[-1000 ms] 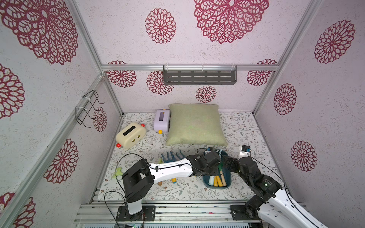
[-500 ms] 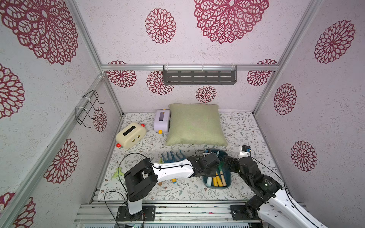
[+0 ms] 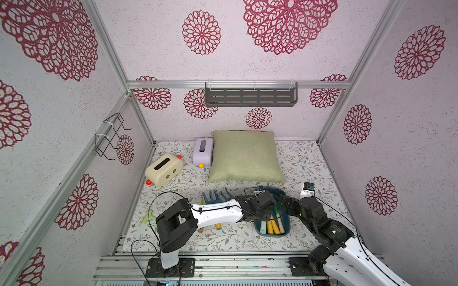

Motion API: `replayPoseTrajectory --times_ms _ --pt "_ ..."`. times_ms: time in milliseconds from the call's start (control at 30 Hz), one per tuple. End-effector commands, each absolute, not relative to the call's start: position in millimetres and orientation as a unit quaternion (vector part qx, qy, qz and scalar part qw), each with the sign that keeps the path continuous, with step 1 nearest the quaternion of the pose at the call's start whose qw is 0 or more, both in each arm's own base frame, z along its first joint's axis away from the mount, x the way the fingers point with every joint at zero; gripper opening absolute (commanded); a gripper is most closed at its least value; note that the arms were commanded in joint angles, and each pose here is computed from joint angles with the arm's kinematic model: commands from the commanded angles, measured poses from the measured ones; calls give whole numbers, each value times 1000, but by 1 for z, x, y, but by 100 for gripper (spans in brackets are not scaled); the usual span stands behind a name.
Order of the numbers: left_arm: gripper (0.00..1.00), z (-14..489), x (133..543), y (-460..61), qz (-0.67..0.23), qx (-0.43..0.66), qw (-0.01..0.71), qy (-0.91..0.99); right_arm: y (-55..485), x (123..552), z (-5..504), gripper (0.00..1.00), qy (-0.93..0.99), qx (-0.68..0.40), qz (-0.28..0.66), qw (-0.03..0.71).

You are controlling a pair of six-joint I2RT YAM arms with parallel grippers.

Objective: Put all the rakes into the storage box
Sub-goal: Place the rake in the storage box, then adjust the rake in the storage box.

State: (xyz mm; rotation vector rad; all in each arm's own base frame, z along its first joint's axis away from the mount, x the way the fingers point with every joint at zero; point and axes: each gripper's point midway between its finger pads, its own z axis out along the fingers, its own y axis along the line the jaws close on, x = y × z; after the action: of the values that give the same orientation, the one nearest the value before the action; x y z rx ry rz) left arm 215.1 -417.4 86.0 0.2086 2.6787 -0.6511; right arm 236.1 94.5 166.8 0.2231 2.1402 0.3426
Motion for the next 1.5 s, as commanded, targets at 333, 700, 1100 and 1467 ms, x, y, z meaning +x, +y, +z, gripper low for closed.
replayPoseTrajectory --times_ms 333,700,1100,1467 --pt "42 63 224 -428 -221 73 152 961 93 237 165 99 870 100 143 462" --pt "24 73 242 -426 -220 59 174 958 93 237 166 99 869 100 145 462" --pt "31 55 247 -421 -206 50 165 963 94 236 161 99 872 99 148 456" --pt "68 138 261 -384 -223 44 267 936 118 233 159 99 882 47 185 430"
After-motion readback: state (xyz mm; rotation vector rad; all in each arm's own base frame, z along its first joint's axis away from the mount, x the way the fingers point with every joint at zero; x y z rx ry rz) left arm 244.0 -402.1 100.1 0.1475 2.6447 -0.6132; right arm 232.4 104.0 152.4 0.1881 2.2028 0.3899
